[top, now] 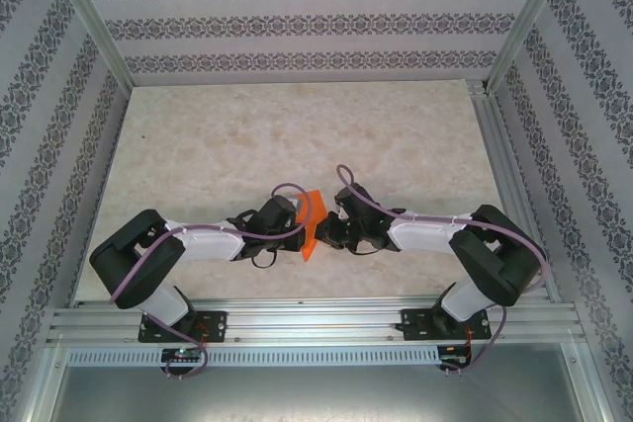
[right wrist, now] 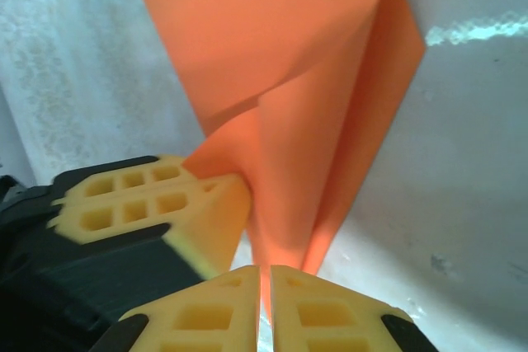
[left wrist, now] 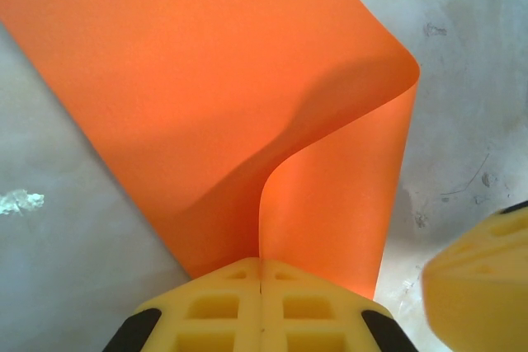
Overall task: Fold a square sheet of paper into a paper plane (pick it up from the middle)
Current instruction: Third fold the triangle at the center of the table.
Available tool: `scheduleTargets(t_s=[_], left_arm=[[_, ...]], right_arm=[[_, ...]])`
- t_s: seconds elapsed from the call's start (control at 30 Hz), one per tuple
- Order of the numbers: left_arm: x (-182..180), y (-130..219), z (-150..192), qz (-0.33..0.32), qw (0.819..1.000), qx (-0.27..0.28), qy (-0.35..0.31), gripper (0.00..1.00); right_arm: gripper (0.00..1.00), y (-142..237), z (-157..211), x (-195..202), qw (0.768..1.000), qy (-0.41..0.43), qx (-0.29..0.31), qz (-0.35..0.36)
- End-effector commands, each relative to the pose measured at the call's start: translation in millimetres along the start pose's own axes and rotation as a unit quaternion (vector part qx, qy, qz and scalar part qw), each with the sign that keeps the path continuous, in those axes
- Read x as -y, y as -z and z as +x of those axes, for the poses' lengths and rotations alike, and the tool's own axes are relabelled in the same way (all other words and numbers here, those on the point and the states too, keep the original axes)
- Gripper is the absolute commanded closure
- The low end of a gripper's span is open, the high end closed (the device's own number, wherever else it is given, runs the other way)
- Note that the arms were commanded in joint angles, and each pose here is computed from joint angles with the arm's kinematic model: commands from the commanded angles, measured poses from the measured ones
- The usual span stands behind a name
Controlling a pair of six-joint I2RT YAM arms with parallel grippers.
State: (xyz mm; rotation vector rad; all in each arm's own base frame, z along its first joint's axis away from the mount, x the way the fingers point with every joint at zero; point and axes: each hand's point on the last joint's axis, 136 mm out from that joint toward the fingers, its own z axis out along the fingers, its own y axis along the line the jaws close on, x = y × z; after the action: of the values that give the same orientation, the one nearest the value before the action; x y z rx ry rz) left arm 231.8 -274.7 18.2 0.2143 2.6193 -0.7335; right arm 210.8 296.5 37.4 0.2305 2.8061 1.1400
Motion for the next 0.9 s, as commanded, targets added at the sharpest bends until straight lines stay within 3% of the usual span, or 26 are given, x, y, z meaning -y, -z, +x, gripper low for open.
scheduleTargets(t_s=[0.0, 0.2, 0.5, 0.87], left_arm=[[-10.7, -3.4, 9.6, -0.011, 1.0, -0.014, 0.011, 0.97], [-8.9, -4.3, 8.2, -0.009, 1.0, -0.015, 0.011, 0.97], [-10.0, -4.7, 9.4, -0.01, 1.0, -0.016, 0.01, 0.97], [-11.3, -4.2, 10.1, -0.013, 1.0, -0.016, 0.009, 0.97]], right_arm=[[0.88, -2.0, -10.2, -16.7, 1.0, 0.019, 0.005, -0.02], [0.87, -6.8, -10.9, -17.3, 1.0, 0.024, -0.003, -0.017], [0.88, -23.7, -3.0, 17.4, 0.999, 0.005, -0.021, 0.031], [0.86, 7.1, -23.6, -19.0, 0.999, 0.041, 0.01, -0.003]])
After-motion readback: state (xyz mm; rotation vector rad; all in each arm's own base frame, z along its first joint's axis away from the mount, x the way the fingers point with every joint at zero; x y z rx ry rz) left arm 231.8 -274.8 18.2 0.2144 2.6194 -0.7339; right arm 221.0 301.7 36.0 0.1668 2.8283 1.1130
